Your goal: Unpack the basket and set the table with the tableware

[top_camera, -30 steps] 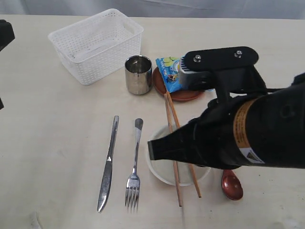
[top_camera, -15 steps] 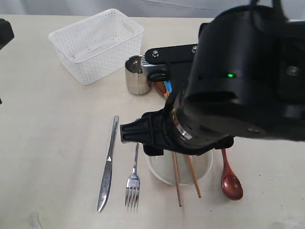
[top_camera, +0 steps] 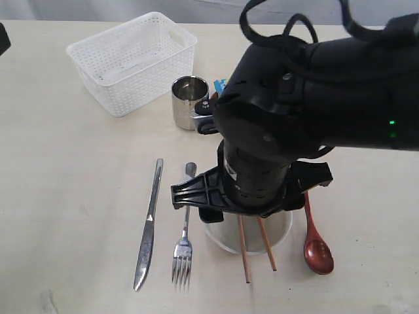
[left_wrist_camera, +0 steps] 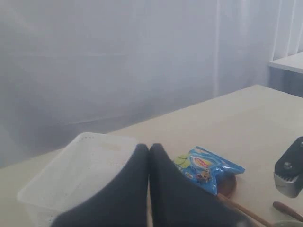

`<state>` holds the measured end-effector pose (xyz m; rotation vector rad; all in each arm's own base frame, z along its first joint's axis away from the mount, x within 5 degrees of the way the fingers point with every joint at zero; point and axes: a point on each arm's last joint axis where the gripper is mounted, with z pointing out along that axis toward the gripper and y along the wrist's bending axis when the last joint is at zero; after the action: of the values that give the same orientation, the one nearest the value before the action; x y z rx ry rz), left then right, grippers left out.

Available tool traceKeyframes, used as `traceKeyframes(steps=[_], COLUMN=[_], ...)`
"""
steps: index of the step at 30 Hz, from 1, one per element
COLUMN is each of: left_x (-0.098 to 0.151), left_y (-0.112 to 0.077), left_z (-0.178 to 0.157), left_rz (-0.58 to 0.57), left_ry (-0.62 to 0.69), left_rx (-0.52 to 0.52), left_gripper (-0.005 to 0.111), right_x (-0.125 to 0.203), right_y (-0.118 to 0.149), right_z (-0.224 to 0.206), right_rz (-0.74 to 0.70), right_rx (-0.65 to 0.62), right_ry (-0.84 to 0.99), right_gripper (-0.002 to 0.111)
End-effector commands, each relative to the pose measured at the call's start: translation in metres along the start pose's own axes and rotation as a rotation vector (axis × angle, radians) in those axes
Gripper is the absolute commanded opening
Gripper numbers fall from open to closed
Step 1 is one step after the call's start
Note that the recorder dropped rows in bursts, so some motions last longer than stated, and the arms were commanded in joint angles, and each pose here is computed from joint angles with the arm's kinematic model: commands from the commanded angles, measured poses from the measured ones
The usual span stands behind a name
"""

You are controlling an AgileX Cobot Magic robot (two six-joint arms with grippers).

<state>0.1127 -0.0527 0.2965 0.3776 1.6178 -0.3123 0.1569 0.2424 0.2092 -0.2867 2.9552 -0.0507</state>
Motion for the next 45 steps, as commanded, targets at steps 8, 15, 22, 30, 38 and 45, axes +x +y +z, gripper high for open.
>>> traceKeyframes(steps=[8,15,22,30,38,45], left_x=[-0.002,-0.002,-0.002,-0.002,-0.002,-0.002], left_y=[0.000,0.000,0.000,0.000,0.000,0.000], left_z=[-0.001,-0.001,-0.001,-0.001,-0.001,-0.001], left_rz=[-0.006,-0.006,-0.006,-0.006,-0.006,-0.006], left_ry=[-0.011,-0.011,-0.011,-0.011,-0.011,-0.011], left_rx=[-0.004,-0.004,-0.004,-0.004,-0.004,-0.004], left_gripper=[0.000,0.000,0.000,0.000,0.000,0.000], right_x=[-0.004,-0.004,-0.002,-0.002,0.000,-0.003], right_y=[0.004,0.005,0.007,0.007,0.005,0.004], right_z=[0.021,0.024,0.030,0.030,0.029,0.030], right_rz=[-0.025,-0.013,0.000,0.002,0.021,0.003], right_rx=[0.045,0.051,0.056,0.062,0.085,0.091], right_ry=[0.025,0.034,0.067,0.071,0.086,0.060], right_gripper=[0.067,0.055,0.055,0.054,0.054,0.054])
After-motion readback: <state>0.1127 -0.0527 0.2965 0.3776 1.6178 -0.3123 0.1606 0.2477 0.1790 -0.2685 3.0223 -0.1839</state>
